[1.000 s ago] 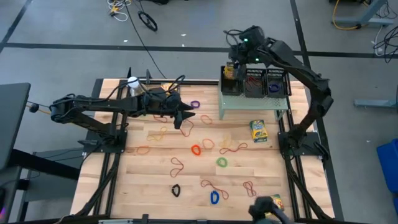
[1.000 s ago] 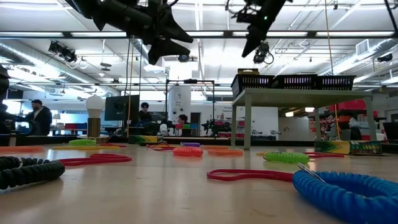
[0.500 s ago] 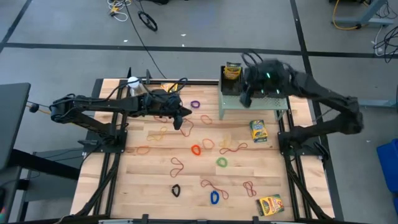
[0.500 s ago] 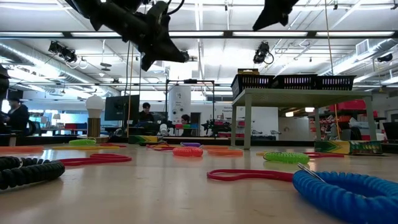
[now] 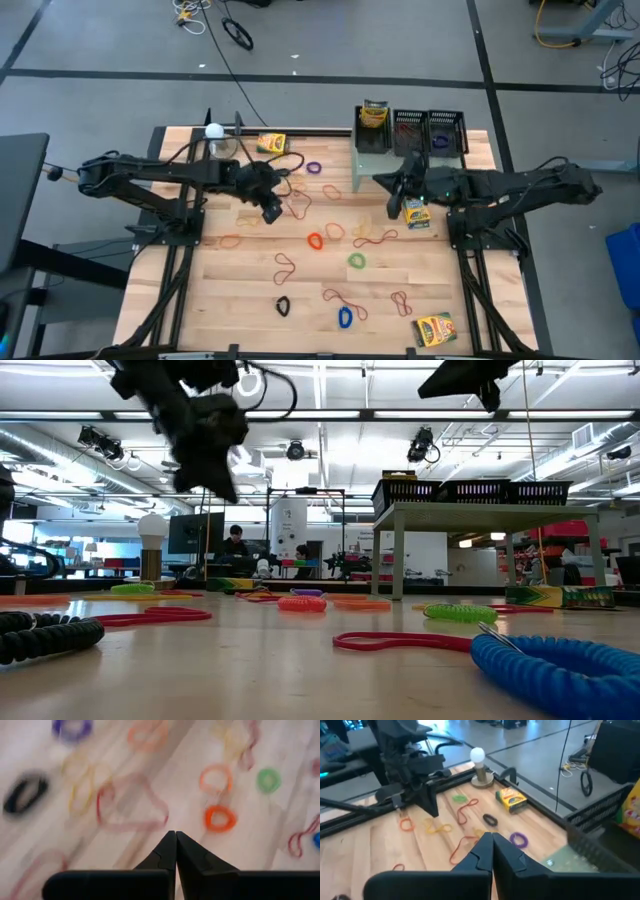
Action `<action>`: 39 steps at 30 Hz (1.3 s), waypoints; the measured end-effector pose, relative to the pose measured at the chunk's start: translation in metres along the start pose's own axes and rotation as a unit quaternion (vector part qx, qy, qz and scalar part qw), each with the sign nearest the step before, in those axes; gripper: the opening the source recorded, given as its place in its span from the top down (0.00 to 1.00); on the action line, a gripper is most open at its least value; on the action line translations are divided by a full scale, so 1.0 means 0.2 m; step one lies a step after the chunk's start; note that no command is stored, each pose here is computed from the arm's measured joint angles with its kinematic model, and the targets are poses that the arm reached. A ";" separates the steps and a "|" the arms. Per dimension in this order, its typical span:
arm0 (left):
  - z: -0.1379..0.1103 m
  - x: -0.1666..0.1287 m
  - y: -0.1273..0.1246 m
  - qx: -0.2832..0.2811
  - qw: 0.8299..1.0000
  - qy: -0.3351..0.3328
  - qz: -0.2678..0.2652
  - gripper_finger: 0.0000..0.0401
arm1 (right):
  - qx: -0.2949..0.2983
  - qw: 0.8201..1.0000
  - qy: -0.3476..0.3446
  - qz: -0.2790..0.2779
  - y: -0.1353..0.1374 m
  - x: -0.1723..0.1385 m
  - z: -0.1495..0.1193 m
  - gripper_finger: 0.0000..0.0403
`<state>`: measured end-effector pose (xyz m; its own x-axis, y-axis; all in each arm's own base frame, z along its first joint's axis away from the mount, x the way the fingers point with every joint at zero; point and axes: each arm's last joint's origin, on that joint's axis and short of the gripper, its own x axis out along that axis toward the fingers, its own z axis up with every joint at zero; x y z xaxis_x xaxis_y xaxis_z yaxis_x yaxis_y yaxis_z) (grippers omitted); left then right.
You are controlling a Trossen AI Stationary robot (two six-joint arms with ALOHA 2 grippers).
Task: Pick & Place Office Desk Supplies
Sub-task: Put the red rubber band into the middle black basket on the shelf
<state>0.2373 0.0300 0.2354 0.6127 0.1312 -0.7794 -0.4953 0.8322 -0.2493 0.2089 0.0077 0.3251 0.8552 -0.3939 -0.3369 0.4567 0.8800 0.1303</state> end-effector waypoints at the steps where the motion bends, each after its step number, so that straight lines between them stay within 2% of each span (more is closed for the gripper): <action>1: -0.02 0.01 -0.01 -0.002 1.000 0.010 -0.001 0.95 | -0.004 1.000 0.003 0.001 0.01 0.00 -0.01 0.99; 9: -0.11 0.15 -0.10 0.033 0.998 0.043 0.018 0.77 | -0.013 1.000 0.004 0.011 0.01 -0.06 -0.01 0.98; 12: -0.12 0.23 -0.12 0.009 0.998 0.045 0.033 0.72 | -0.018 1.000 0.013 0.009 -0.02 -0.10 -0.01 0.98; 14: -0.12 0.29 -0.11 -0.026 0.998 0.044 0.041 0.70 | -0.017 1.000 0.017 0.010 -0.04 -0.14 -0.01 0.98; 18: -0.09 0.33 -0.05 -0.100 0.992 0.040 0.069 0.69 | -0.007 1.000 0.016 0.019 -0.09 -0.22 -0.01 0.98; 23: 0.00 0.31 0.05 -0.132 0.988 -0.001 0.082 0.69 | -0.001 1.000 0.006 0.024 -0.15 -0.32 0.00 0.98; 26: 0.04 0.32 0.12 -0.143 0.987 -0.004 0.078 0.69 | -0.008 1.000 -0.002 0.024 -0.17 -0.35 0.00 0.98; 32: 0.09 0.32 0.25 -0.161 0.980 -0.021 0.112 0.68 | -0.022 0.999 -0.003 0.026 -0.17 -0.35 0.00 0.98; 35: 0.11 0.35 0.29 -0.172 0.980 -0.025 0.098 0.64 | -0.029 0.999 0.002 0.024 -0.16 -0.34 0.00 0.98; 39: 0.10 0.43 0.31 -0.155 0.983 -0.011 0.097 0.56 | -0.038 0.999 0.006 0.033 -0.16 -0.33 0.00 0.98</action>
<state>0.2722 0.1033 0.1643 0.4999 0.2862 -0.8174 -0.7663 0.5860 -0.2634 0.1374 0.0067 0.3430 0.8800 -0.3311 -0.3405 0.3783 0.9221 0.0811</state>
